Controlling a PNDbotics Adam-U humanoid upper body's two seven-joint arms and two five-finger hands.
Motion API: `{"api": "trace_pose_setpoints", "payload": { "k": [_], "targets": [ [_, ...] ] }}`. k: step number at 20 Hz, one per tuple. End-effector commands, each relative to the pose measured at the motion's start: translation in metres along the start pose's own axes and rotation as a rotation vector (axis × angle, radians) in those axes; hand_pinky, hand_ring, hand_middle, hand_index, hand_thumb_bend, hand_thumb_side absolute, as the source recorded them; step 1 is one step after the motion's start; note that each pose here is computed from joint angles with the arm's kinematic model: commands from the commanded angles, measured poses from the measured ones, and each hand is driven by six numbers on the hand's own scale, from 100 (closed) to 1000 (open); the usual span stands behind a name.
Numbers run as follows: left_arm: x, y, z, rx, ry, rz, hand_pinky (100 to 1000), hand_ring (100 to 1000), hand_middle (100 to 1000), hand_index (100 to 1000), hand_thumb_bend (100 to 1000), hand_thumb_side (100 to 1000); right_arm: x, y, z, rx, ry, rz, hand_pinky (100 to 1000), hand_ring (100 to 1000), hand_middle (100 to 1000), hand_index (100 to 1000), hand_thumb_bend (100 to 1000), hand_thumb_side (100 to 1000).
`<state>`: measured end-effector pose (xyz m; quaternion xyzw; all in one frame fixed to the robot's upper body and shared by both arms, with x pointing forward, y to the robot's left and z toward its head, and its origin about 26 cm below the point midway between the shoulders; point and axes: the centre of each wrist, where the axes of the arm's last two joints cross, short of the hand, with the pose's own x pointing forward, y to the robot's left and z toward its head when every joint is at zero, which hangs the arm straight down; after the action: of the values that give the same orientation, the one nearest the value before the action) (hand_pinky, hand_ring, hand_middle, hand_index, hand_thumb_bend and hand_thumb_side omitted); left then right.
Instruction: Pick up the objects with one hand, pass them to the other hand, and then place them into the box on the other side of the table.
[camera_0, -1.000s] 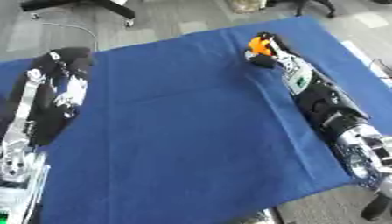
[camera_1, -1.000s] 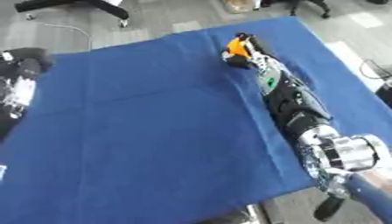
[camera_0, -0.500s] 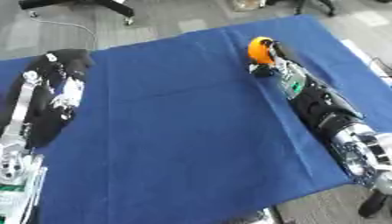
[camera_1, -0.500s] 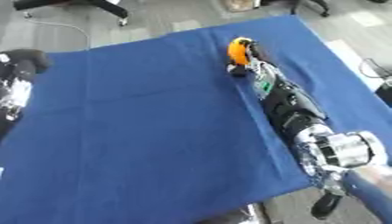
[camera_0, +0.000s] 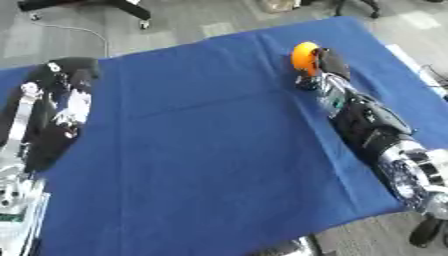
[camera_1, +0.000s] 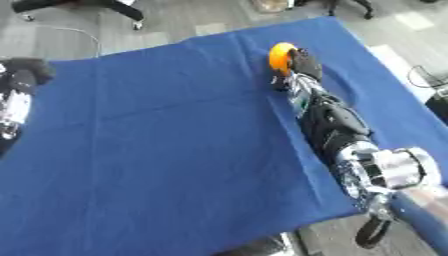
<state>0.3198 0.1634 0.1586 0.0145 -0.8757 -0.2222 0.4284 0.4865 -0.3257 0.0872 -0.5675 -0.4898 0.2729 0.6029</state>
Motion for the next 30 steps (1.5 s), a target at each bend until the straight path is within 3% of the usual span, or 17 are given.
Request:
{"api": "trace_pose_setpoints", "payload": {
  "k": [1,6,9,19,25,30],
  "targets": [
    [0.006,0.001,-0.002,0.005,-0.023,-0.004,819,733,594,737,103,668,-0.004,-0.017,-0.009,-0.125,0.025,0.013,691,592,512,638,100,165],
    [0.006,0.001,-0.002,0.011,-0.019,-0.003,819,732,592,738,100,673,-0.004,-0.020,-0.010,-0.267,0.040,-0.009,613,481,301,410,100,147],
    [0.006,0.001,-0.002,0.015,-0.016,-0.002,818,731,591,737,100,677,-0.005,-0.021,-0.010,-0.316,0.044,-0.036,596,466,272,340,100,174],
    [0.003,0.001,-0.001,0.028,-0.003,0.000,818,730,589,737,100,679,-0.009,-0.032,-0.013,-0.325,-0.045,-0.117,594,464,279,278,100,259],
    [-0.003,0.002,0.001,0.040,0.020,-0.023,816,732,590,737,100,669,0.002,-0.065,-0.012,-0.353,-0.207,-0.261,582,453,272,266,100,343],
    [-0.010,-0.001,0.002,0.038,0.047,-0.050,815,739,596,737,100,653,0.023,-0.089,0.001,-0.362,-0.369,-0.380,577,450,272,264,100,418]
  ]
}}
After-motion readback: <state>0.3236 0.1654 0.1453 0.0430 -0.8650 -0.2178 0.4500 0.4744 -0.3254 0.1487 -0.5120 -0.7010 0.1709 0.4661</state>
